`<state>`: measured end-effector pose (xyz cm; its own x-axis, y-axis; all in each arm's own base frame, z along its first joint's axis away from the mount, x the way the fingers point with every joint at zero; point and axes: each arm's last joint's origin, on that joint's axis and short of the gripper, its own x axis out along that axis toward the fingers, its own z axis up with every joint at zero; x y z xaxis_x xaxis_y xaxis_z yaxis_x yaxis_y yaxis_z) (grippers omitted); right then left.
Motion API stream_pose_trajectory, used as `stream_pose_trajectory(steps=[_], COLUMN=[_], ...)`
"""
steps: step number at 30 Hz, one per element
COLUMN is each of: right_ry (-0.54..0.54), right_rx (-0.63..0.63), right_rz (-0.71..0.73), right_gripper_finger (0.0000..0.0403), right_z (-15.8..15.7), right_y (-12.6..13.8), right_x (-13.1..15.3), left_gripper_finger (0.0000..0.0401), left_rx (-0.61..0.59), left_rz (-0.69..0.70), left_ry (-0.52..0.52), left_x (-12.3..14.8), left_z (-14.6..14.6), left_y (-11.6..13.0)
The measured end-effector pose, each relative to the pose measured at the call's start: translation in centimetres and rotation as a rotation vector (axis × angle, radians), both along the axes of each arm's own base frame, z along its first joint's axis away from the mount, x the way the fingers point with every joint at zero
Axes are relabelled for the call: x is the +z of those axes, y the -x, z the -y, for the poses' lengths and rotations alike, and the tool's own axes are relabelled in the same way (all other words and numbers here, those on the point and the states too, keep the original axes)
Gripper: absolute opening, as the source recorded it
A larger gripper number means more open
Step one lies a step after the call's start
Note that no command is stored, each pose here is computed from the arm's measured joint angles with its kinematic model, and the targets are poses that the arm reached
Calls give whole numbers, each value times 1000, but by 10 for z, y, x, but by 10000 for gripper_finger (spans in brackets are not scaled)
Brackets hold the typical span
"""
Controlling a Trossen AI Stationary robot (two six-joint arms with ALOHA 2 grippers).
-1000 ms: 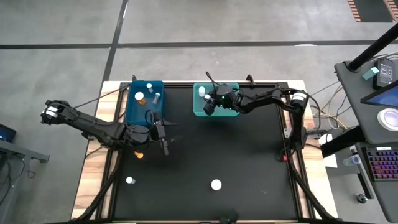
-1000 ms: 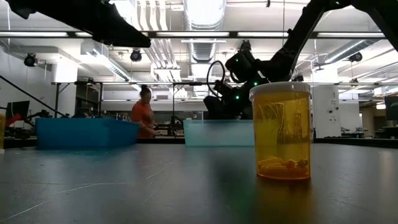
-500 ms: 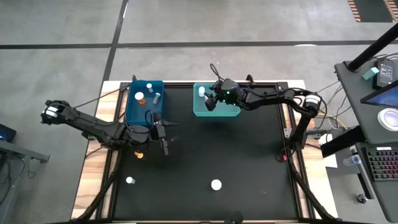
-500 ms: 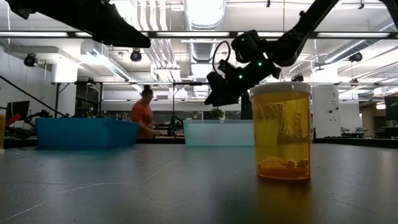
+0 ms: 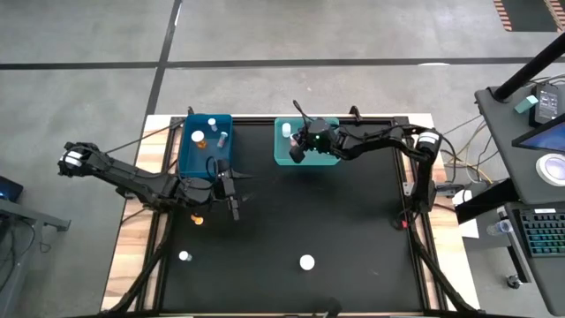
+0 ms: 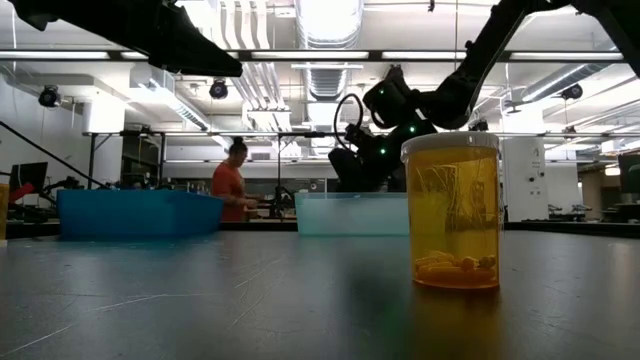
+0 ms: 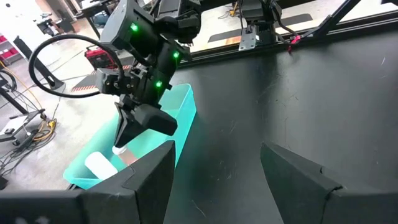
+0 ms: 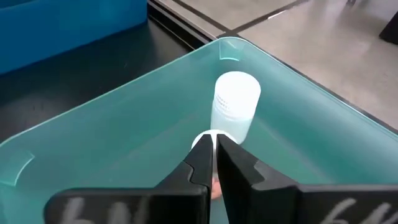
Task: Pick and place medicine bottles into bin by pill shape (circle, oval)
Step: Put the pink tablet bottle into the light blue bin, then put the orange tablet bottle into the light blue bin
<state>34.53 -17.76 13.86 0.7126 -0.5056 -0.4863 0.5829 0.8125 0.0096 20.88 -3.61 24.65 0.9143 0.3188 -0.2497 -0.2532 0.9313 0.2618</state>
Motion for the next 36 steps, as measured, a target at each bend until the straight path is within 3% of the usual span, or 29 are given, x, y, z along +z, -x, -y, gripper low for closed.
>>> stream_pose_trajectory(steps=[13,22,28,36], right_ry=[29,59,74,174], right_rx=[19,157,280,448], right_rz=[40,-37,-110,-6], right_gripper_finger=[12,12,12,9], right_z=[-9,-54,-92,-142], right_y=[7,15,27,40], right_x=[38,77,100,119], left_gripper_finger=[221,222,221,221], left_rx=[0,15,48,31], left_rz=[1,22,65,16], left_ry=[2,60,208,496], left_x=[0,0,0,-8], left_z=[0,0,0,4], left_y=[0,0,0,3])
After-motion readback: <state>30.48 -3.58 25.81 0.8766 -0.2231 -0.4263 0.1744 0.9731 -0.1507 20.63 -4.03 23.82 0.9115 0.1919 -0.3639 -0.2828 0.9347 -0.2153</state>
